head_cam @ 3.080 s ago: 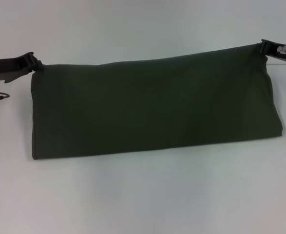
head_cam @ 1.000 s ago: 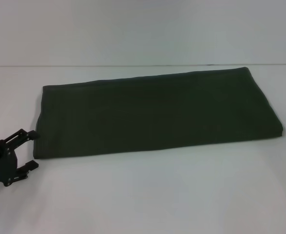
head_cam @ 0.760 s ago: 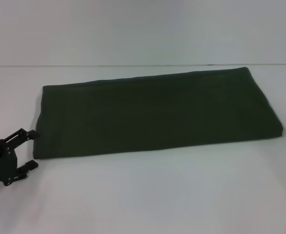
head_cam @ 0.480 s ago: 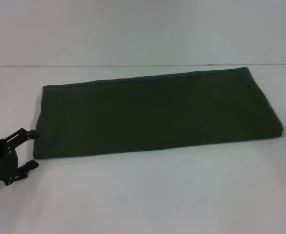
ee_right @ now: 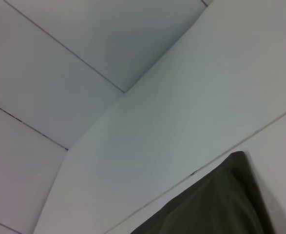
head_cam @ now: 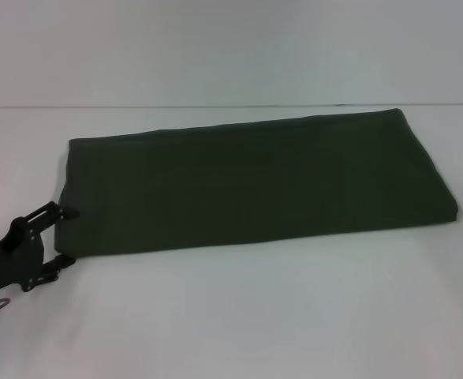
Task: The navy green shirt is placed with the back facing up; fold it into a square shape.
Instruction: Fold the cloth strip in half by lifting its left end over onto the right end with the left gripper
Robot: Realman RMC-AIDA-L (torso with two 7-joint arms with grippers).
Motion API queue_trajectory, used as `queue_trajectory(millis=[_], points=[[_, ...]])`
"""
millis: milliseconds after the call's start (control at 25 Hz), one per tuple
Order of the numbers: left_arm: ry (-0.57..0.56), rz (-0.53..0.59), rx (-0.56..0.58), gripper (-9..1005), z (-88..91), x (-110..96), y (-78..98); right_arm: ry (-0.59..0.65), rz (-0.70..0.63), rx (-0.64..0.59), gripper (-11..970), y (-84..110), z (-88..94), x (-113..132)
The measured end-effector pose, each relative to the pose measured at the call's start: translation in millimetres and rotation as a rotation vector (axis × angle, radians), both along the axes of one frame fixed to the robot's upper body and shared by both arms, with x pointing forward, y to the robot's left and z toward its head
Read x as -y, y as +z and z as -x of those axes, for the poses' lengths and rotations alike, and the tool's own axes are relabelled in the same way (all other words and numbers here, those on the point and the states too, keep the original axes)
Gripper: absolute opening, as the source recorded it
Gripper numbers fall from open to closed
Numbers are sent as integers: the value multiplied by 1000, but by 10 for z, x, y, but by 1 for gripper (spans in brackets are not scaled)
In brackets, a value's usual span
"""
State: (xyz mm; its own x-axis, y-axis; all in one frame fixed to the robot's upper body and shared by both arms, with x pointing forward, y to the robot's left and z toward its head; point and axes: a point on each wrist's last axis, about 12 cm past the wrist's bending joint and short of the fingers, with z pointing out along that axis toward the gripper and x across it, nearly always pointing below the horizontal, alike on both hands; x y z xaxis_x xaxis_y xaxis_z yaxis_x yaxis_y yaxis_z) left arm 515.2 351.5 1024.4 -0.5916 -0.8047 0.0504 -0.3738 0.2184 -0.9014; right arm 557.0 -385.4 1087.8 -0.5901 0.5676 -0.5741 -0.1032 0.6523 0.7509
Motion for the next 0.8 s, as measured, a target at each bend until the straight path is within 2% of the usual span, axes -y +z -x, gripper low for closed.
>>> queue_trajectory(millis=[240, 520, 800], points=[[-26, -3, 27, 935, -87, 77, 46, -4, -3, -3, 924, -9, 16, 11], [-57, 40, 152, 934, -126, 137, 179, -10, -9, -1, 924, -17, 27, 20], [-52, 32, 67, 935, -7, 140, 22, -14, -11, -4, 924, -29, 33, 25]])
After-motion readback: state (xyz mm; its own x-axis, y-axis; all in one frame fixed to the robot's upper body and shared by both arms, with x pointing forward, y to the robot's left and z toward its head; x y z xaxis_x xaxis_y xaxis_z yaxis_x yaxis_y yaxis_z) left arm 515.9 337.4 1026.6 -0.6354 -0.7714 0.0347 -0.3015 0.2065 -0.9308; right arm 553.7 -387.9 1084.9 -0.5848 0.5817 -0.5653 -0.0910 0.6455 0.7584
